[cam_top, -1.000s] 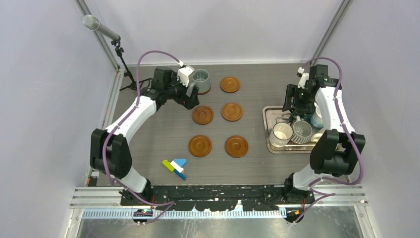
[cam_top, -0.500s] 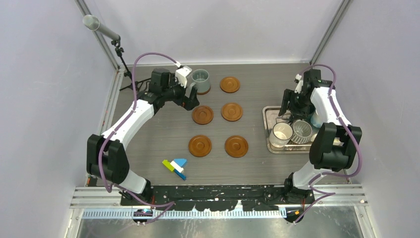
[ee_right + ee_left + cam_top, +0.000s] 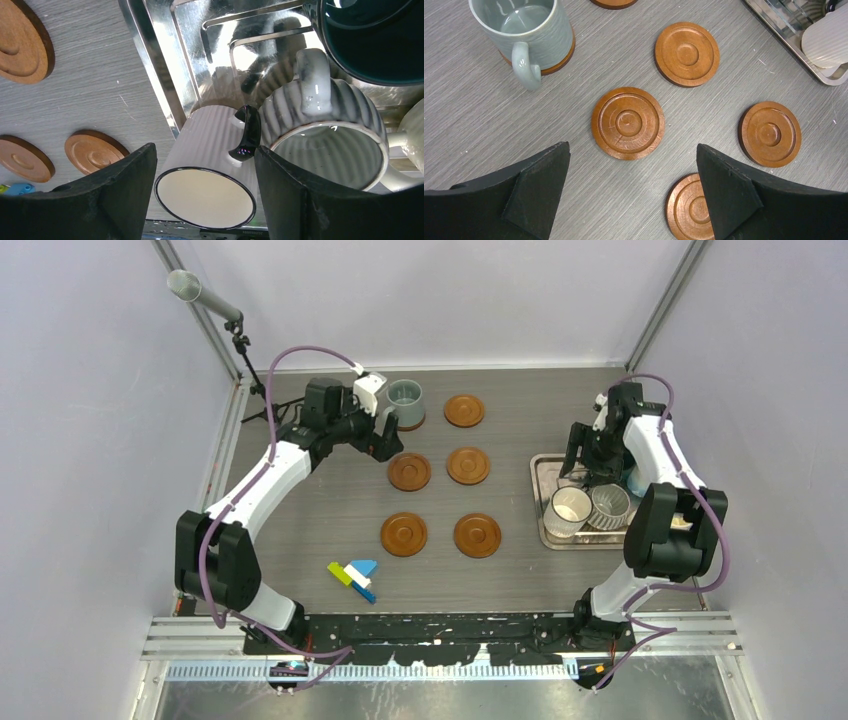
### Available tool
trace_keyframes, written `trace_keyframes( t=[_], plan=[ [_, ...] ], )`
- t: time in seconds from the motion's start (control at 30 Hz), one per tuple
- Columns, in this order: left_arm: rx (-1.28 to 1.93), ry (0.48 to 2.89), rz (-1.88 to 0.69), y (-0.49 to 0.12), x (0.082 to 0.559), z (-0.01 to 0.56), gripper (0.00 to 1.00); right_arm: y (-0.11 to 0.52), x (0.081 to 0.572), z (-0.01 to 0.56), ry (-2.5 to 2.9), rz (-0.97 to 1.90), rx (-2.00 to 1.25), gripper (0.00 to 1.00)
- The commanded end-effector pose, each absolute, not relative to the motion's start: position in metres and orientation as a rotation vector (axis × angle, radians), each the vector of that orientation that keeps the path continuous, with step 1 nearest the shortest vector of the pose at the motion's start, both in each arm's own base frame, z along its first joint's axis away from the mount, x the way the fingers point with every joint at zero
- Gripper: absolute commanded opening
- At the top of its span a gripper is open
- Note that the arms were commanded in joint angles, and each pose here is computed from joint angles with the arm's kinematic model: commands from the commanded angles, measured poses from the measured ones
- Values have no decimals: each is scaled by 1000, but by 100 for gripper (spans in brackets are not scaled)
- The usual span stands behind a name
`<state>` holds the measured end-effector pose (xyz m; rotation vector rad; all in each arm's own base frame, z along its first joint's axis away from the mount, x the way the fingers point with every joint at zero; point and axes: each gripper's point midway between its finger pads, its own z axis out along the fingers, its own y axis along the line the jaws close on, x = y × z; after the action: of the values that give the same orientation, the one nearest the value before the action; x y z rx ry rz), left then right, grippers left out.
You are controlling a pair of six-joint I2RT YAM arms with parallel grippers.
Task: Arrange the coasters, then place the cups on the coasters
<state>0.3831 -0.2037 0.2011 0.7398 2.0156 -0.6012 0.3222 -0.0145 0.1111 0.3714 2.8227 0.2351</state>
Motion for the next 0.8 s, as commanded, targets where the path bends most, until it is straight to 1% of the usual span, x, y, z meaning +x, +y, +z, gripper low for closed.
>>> trace_keyframes(
  t=[0.0,0.5,0.77],
  plan=[
    [747,1928,-619,-210,384,224,100,-13,317,110,2826,215,391,76],
    [761,1967,-655,-214,378,206,100,18,327,99,2866,340,215,76],
    [841,1960,-691,-231,365,199,100,38,336,100,2870,399,123,76]
  ],
)
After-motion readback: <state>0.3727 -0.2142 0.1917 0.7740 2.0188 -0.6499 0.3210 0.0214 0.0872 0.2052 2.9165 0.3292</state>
